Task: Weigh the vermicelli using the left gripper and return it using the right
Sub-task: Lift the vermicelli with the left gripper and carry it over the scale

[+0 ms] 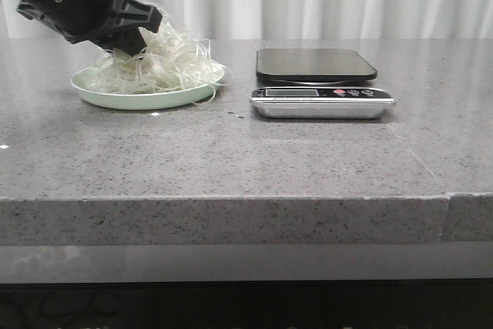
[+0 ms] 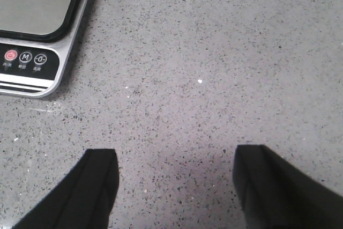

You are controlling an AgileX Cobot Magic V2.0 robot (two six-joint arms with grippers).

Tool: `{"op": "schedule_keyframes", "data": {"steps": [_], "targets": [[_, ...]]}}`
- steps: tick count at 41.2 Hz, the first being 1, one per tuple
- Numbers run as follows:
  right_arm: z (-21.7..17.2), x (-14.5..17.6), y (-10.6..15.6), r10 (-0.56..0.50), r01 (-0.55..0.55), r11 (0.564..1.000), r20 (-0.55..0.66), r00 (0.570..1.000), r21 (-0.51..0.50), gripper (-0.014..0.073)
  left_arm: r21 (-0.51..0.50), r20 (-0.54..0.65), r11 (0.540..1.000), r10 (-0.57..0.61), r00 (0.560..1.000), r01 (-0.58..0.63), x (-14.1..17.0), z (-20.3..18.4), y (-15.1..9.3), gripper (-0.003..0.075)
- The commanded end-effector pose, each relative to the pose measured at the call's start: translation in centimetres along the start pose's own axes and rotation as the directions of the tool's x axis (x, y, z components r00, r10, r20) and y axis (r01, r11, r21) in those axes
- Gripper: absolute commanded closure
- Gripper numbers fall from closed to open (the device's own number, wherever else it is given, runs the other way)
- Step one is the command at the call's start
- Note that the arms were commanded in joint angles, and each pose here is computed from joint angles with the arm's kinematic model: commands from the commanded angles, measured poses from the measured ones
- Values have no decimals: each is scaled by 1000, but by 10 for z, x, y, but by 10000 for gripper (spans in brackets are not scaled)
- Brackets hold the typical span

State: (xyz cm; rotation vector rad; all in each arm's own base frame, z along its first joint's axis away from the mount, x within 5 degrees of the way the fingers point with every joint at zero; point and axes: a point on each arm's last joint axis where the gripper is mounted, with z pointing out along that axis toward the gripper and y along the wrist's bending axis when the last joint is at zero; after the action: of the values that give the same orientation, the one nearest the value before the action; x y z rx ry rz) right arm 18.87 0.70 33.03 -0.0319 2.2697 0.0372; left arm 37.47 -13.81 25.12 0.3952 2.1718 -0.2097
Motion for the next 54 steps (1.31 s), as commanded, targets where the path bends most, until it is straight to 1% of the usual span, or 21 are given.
{"op": "schedule_keyframes", "data": {"steps": [1, 7, 12, 18, 24, 31, 33, 38, 44, 48, 54], "targets": [[-7, -13, 0, 1, -1, 1000, 94, 996, 2, 39, 5, 145, 1000, -5, 989, 4, -30, -26, -3, 579], [-7, -13, 0, 1, -1, 1000, 94, 996, 2, 39, 10, 208, 1000, -2, 978, 0, -44, -46, -6, 579], [-7, -13, 0, 1, -1, 1000, 94, 996, 2, 39, 20, 281, 1000, 2, 960, -8, -64, -68, -10, 579], [-7, -13, 0, 1, -1, 1000, 94, 996, 2, 39, 44, 365, 999, 13, 931, -31, -89, -90, -22, 579], [-7, -13, 0, 1, -1, 1000, 94, 996, 2, 39, 86, 442, 994, 21, 897, -66, -114, -109, -43, 579], [-7, -13, 0, 1, -1, 1000, 94, 996, 2, 39, 144, 555, 983, 13, 832, -112, -136, -128, -72, 579], [-7, -13, 0, 1, -1, 1000, 94, 996, 2, 39, 160, 566, 979, 11, 824, -123, -139, -129, -80, 579], [-7, -13, 0, 1, -1, 1000, 94, 996, 2, 39, 202, 585, 967, 7, 811, -154, -149, -125, -104, 579], [-7, -13, 0, 1, -1, 1000, 94, 996, 2, 39, 244, 576, 952, 10, 817, -184, -151, -104, -132, 579], [-7, -13, 0, 1, -1, 1000, 94, 996, 2, 39, 260, 565, 946, 16, 825, -196, -150, -90, -145, 579], [-7, -13, 0, 1, -1, 1000, 94, 996, 2, 39, 263, 533, 944, 28, 846, -197, -140, -60, -153, 579]]}}
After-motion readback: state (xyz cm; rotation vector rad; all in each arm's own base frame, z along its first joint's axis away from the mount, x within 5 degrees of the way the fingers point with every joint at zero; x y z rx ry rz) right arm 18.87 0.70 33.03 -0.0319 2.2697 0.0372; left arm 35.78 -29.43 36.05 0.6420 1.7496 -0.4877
